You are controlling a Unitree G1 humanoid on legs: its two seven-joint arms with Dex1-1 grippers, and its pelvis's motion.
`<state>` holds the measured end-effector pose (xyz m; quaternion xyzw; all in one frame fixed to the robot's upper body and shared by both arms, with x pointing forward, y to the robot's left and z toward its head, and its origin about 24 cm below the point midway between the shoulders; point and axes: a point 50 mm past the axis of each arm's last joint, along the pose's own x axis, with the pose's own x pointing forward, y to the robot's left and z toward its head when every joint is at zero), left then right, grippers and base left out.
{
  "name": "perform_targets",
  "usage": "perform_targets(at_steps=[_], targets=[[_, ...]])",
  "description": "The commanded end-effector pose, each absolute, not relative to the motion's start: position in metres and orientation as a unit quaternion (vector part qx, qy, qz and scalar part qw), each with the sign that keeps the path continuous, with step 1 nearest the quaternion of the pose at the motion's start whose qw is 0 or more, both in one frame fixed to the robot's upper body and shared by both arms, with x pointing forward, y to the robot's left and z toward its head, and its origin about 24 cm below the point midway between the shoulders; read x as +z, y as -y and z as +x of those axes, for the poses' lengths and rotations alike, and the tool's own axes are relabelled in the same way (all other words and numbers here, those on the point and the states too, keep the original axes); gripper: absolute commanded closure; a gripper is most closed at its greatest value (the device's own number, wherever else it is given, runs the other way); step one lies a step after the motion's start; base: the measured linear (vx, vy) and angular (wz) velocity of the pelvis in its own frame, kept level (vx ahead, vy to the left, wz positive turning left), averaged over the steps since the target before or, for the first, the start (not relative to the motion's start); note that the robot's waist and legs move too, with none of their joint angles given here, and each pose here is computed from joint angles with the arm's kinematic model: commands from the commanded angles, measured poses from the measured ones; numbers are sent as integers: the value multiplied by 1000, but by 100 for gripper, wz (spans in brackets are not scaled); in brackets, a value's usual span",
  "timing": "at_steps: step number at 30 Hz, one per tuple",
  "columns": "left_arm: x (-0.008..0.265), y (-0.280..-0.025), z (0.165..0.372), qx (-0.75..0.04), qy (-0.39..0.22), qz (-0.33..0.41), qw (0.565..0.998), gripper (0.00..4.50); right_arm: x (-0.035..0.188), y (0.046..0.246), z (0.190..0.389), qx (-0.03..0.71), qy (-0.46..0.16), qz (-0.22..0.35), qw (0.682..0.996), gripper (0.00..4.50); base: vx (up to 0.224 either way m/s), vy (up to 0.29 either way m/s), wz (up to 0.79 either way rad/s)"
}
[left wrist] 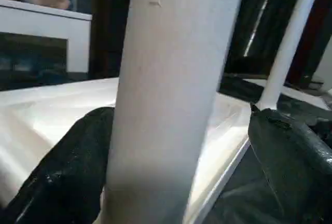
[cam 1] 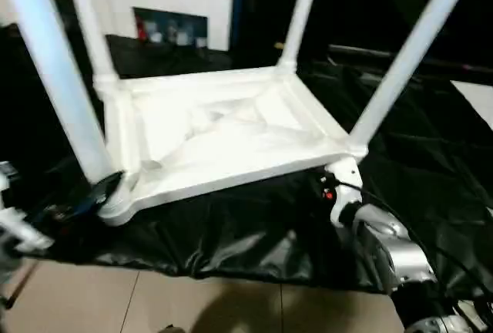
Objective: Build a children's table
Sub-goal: Rotate table base
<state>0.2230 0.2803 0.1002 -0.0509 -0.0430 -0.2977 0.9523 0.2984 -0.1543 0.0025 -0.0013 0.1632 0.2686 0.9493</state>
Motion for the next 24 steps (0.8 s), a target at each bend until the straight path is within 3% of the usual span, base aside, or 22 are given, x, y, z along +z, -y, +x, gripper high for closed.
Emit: perform_targets(at_steps=[1, 5, 11, 14, 18, 23, 24], targets=[[103, -266, 232, -324, 38, -41, 944, 9, 5, 152, 304, 266, -160, -12, 950, 81, 0, 0, 0], [102, -255, 244, -345, 13, -41, 938, 9, 4, 143, 310, 272, -163, -4, 948, 81, 0, 0, 0], [103, -238, 243, -412, -14, -59, 909, 9, 2, 129, 321, 282, -170, -12, 944, 81, 0, 0, 0], [105, -232, 240, -439, -27, -77, 895, 9, 4, 122, 326, 287, -169, -11, 943, 81, 0, 0, 0], [116, -213, 225, -521, -58, -137, 841, 9, 9, 101, 333, 312, -159, -5, 937, 81, 0, 0, 0], [118, -195, 216, -555, -73, -171, 811, 9, 10, 81, 332, 357, -152, 3, 921, 81, 0, 0, 0], [118, -187, 214, -565, -72, -191, 799, 9, 11, 69, 330, 383, -149, 15, 912, 81, 0, 0, 0]])
